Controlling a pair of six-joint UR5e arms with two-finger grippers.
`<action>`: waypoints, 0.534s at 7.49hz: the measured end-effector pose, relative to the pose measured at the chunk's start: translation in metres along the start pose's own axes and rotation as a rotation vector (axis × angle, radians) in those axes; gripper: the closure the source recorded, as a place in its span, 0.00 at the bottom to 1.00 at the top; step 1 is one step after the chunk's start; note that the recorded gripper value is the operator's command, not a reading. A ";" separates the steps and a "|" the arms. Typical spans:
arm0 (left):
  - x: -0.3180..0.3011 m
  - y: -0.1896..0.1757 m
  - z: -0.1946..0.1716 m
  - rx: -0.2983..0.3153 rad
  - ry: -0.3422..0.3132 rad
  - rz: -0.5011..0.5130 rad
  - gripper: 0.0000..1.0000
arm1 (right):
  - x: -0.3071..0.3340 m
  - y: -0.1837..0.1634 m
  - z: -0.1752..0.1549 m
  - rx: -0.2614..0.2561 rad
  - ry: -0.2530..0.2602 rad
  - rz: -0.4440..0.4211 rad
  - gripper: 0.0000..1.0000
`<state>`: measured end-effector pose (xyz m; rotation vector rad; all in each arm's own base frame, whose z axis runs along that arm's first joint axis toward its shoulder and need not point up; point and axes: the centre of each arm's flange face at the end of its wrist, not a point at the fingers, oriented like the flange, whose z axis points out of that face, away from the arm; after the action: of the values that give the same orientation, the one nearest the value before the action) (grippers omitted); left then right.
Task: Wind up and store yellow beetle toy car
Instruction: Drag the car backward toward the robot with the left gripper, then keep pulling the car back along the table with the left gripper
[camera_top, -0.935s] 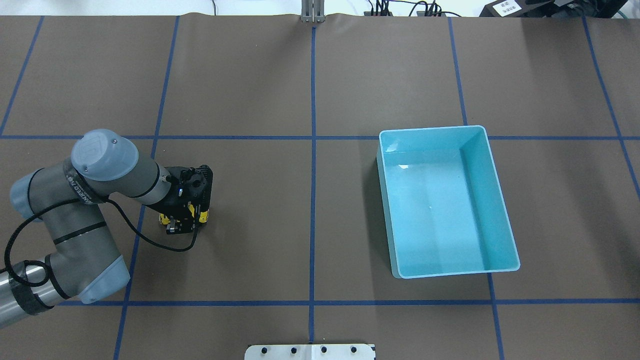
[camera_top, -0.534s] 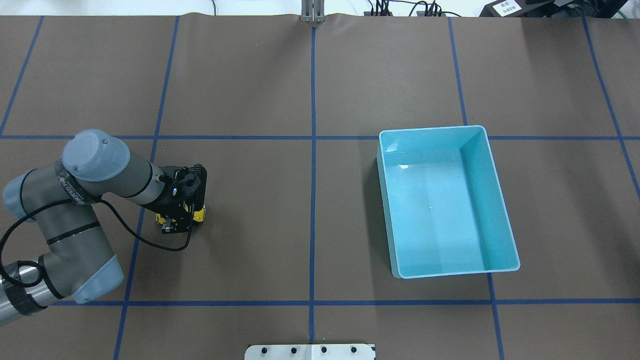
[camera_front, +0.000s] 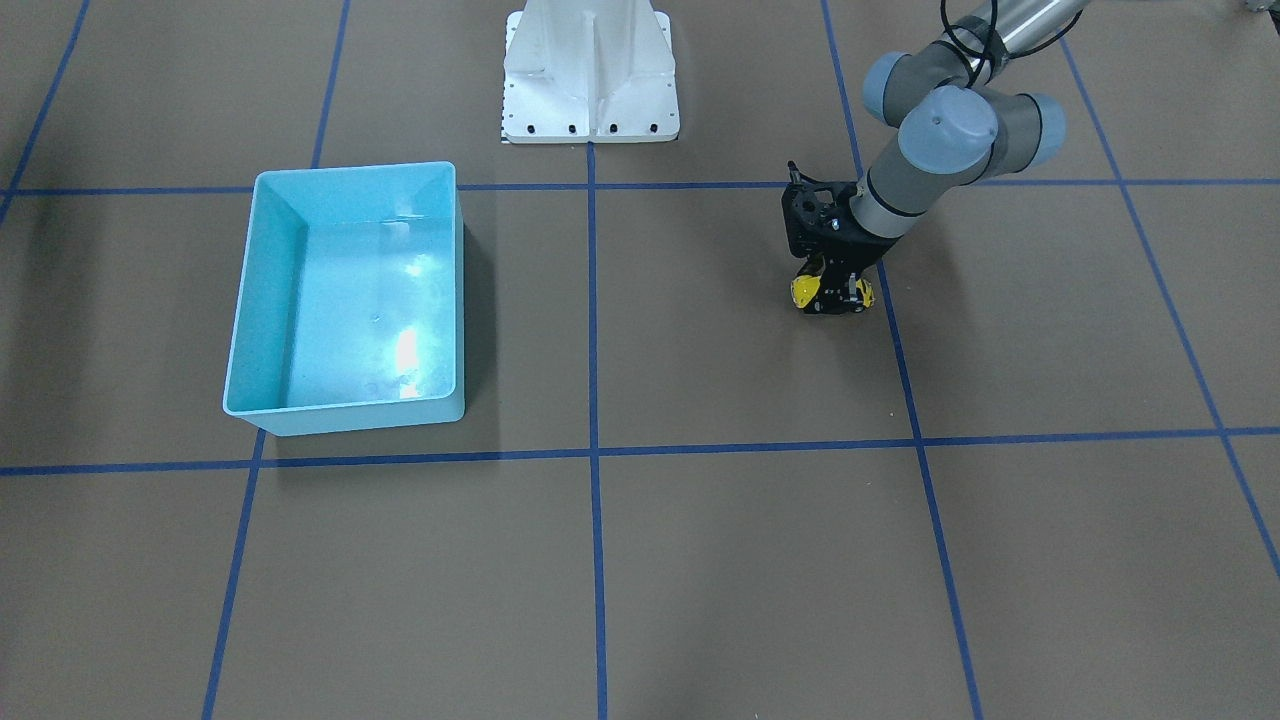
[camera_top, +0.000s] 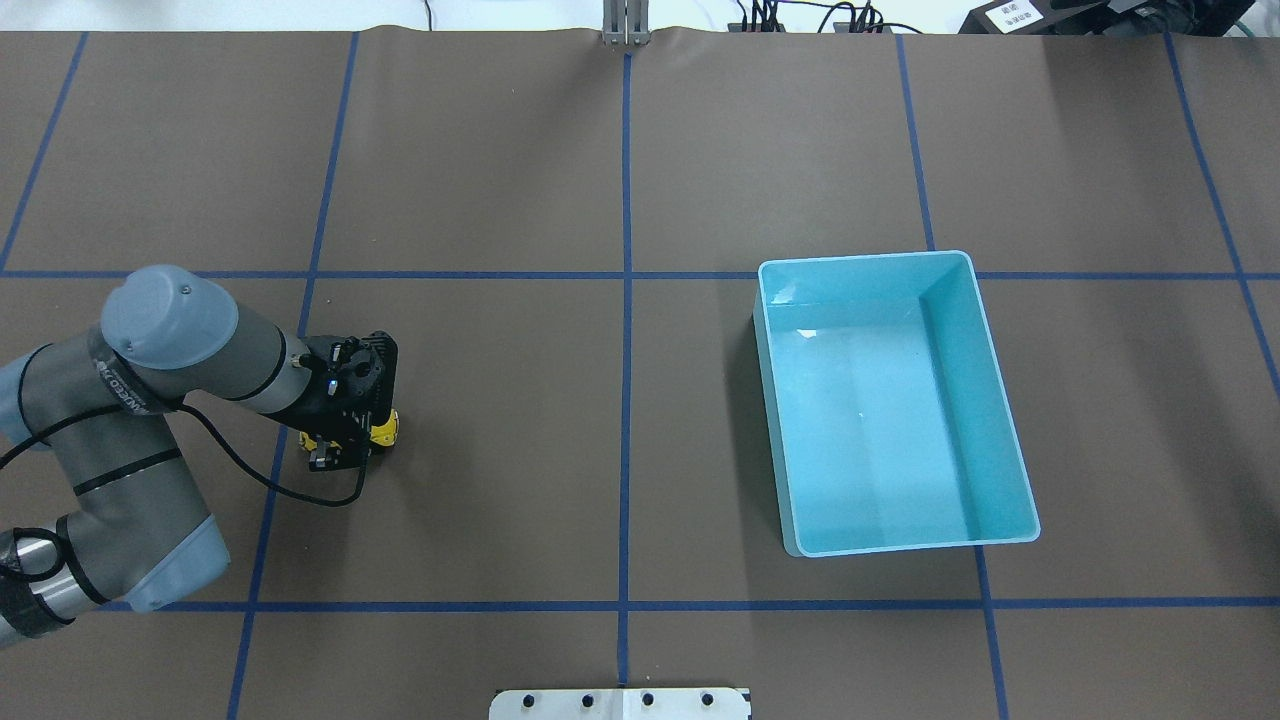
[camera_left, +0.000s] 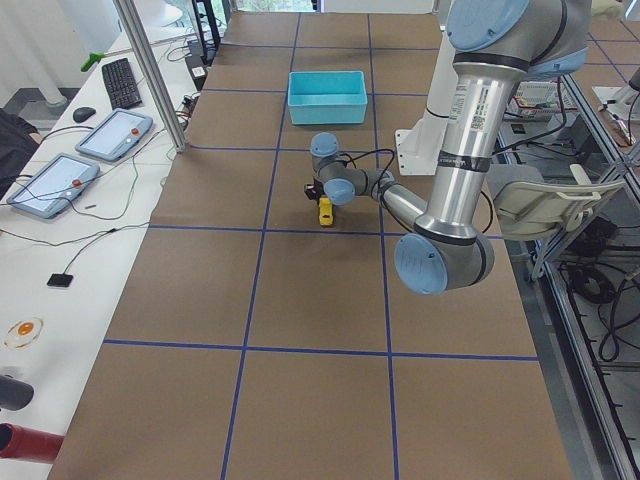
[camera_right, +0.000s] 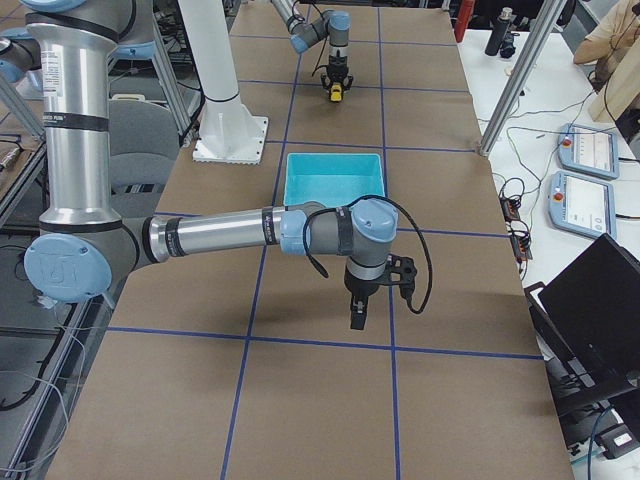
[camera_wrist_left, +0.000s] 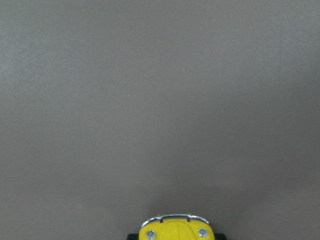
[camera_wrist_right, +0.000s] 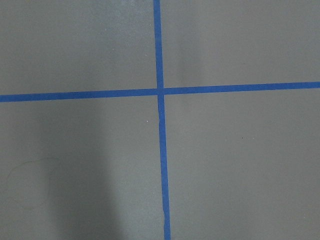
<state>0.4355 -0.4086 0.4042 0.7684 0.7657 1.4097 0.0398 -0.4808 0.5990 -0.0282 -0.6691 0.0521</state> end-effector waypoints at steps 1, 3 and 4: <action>0.002 0.005 -0.003 -0.001 -0.001 -0.001 1.00 | -0.001 -0.001 -0.001 0.001 -0.001 -0.001 0.00; 0.006 0.012 -0.005 -0.002 -0.001 -0.001 1.00 | -0.001 -0.001 -0.001 0.002 -0.002 -0.002 0.00; 0.006 0.014 -0.005 -0.002 -0.001 -0.001 1.00 | -0.001 -0.001 -0.001 0.002 -0.002 -0.002 0.00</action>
<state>0.4235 -0.4018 0.4126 0.7678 0.7637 1.4089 0.0396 -0.4820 0.5974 -0.0252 -0.6709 0.0510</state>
